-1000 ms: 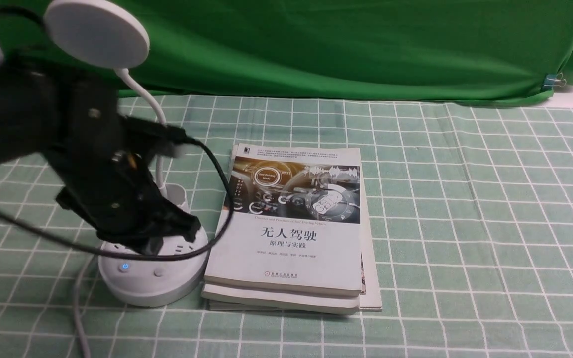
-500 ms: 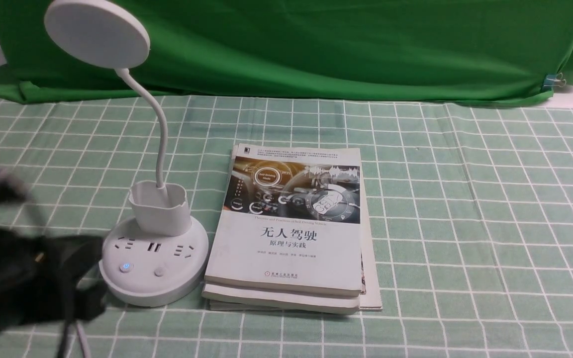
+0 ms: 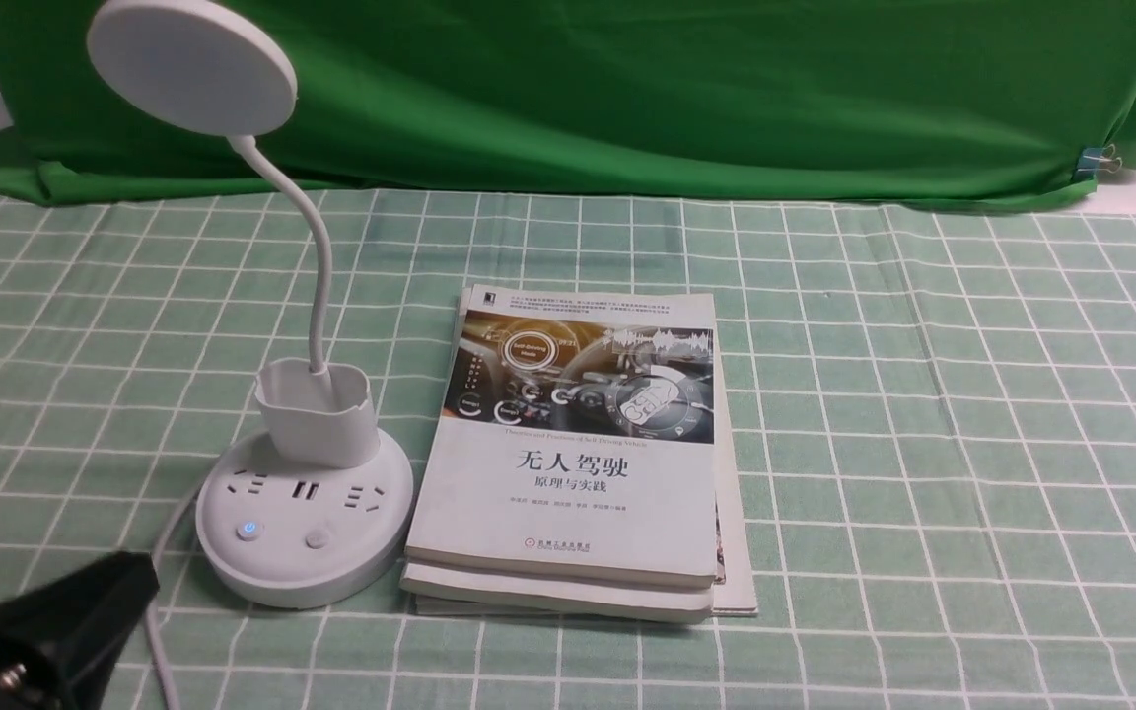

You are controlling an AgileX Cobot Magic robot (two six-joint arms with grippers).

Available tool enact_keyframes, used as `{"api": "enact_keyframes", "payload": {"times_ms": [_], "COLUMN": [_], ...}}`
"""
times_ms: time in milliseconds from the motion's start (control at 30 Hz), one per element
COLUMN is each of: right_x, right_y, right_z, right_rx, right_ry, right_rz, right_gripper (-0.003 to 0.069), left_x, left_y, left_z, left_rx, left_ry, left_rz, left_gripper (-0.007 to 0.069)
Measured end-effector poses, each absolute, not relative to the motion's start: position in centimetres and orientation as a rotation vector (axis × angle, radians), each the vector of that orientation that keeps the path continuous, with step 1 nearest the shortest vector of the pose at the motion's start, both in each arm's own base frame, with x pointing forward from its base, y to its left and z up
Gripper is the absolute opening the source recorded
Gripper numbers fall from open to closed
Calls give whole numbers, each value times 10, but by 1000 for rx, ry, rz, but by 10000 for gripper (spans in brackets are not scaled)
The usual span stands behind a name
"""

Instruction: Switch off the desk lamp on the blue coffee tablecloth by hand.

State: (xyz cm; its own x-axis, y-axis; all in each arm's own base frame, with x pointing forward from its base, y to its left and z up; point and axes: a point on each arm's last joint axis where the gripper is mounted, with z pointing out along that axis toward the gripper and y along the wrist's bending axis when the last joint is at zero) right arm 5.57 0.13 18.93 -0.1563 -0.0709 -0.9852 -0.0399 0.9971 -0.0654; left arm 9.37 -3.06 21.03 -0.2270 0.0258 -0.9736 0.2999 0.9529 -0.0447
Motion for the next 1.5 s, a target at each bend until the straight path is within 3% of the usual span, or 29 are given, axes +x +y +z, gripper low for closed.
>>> {"api": "enact_keyframes", "payload": {"times_ms": [400, 667, 1033, 1500], "right_x": [56, 56, 56, 56], "right_y": [1, 1, 1, 1], "right_z": [189, 189, 190, 190], "right_rx": [-83, -83, -83, -83], "right_ry": [1728, 1728, 1725, 1725], "right_rz": [-27, -27, -27, -27], "right_gripper": [242, 242, 242, 242], "left_x": [92, 71, 55, 54], "left_y": [-27, -3, -1, -1], "left_z": [207, 204, 185, 184], "left_rx": [248, 26, -71, -78], "left_ry": [1766, 1625, 1780, 1789], "left_rz": [-210, -47, -52, -61], "left_gripper": [23, 23, 23, 23]}}
